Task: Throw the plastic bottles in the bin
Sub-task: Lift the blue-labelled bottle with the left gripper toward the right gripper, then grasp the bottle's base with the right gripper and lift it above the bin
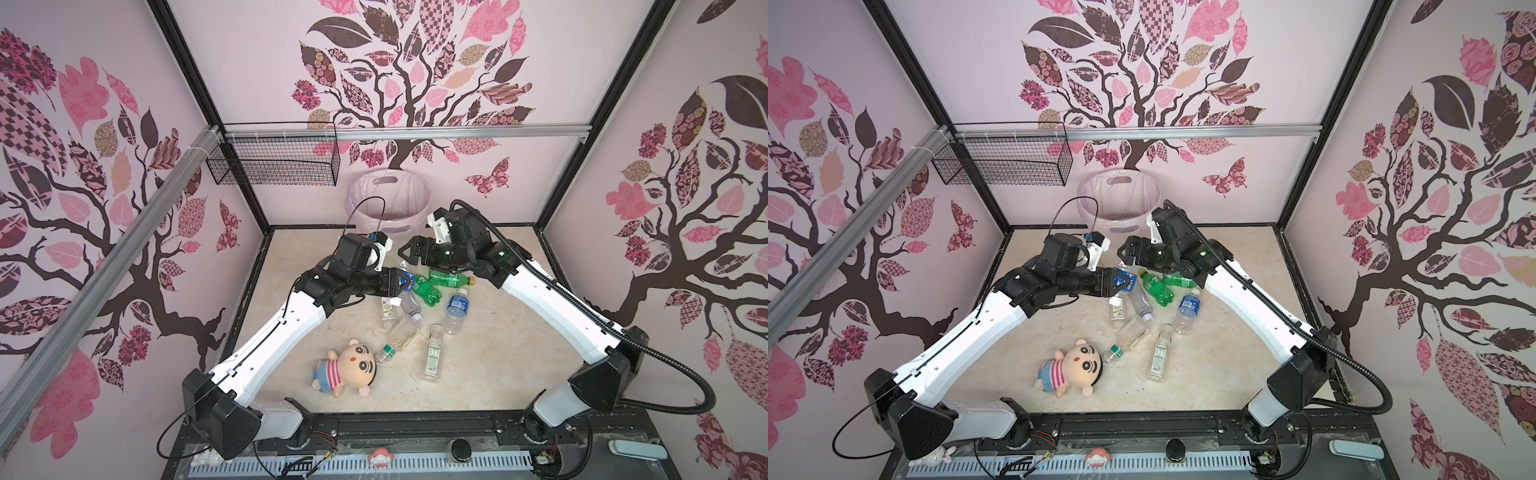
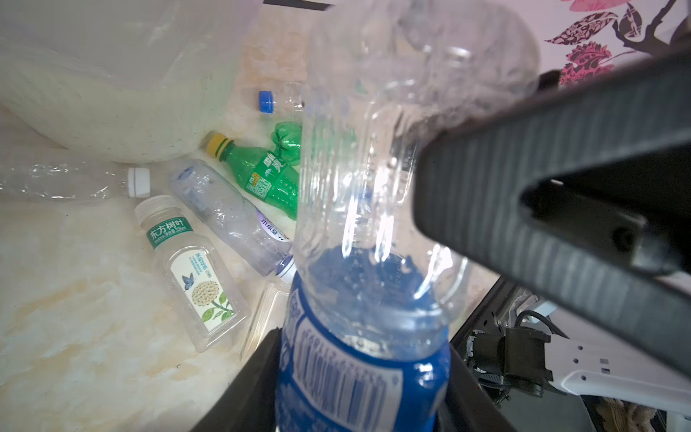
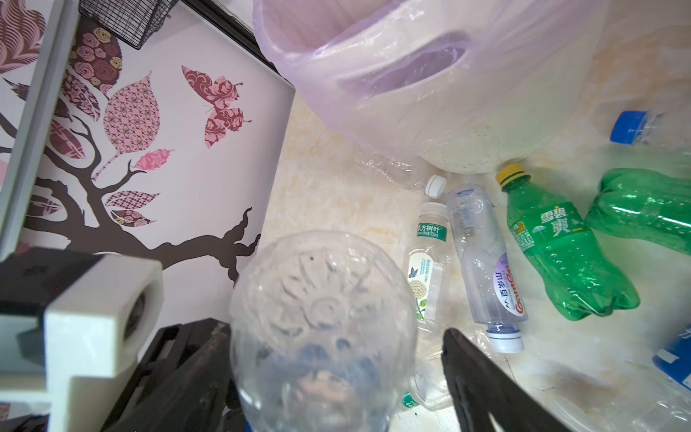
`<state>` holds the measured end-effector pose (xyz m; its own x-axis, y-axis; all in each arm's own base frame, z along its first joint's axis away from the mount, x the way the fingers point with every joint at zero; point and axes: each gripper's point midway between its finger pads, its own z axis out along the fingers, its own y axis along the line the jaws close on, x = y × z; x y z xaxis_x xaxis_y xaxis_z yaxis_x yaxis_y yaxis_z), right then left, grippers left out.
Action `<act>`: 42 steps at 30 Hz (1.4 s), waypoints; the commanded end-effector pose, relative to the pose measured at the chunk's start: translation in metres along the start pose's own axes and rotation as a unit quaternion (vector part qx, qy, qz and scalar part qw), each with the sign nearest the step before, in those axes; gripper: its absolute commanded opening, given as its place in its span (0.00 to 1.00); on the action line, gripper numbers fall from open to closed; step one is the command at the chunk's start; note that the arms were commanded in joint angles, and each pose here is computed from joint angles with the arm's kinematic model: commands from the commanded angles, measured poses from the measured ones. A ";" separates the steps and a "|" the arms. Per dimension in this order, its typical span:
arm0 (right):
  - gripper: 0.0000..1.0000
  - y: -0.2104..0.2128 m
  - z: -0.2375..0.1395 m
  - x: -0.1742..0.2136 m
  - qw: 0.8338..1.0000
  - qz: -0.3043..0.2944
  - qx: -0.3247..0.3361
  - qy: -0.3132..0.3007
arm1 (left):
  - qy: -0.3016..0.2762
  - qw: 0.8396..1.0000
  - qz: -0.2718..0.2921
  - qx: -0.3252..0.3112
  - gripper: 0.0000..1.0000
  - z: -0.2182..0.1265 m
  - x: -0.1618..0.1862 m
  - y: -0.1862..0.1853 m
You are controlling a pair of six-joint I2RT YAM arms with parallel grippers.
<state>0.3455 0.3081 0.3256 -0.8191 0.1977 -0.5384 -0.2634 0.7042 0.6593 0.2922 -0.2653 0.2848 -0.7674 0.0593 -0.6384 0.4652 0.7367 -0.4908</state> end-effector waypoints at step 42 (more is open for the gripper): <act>0.48 0.017 -0.068 -0.202 0.951 -0.067 0.043 -0.299 | -0.134 0.989 -0.052 -0.033 0.96 -0.079 -0.099 -0.041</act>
<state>0.4531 0.2506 0.4537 -0.4852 0.4164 -0.7689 -0.3027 0.7450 0.5944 0.3107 -0.2482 0.3864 -0.6783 -0.1178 -0.7253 0.3749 0.7934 -0.4795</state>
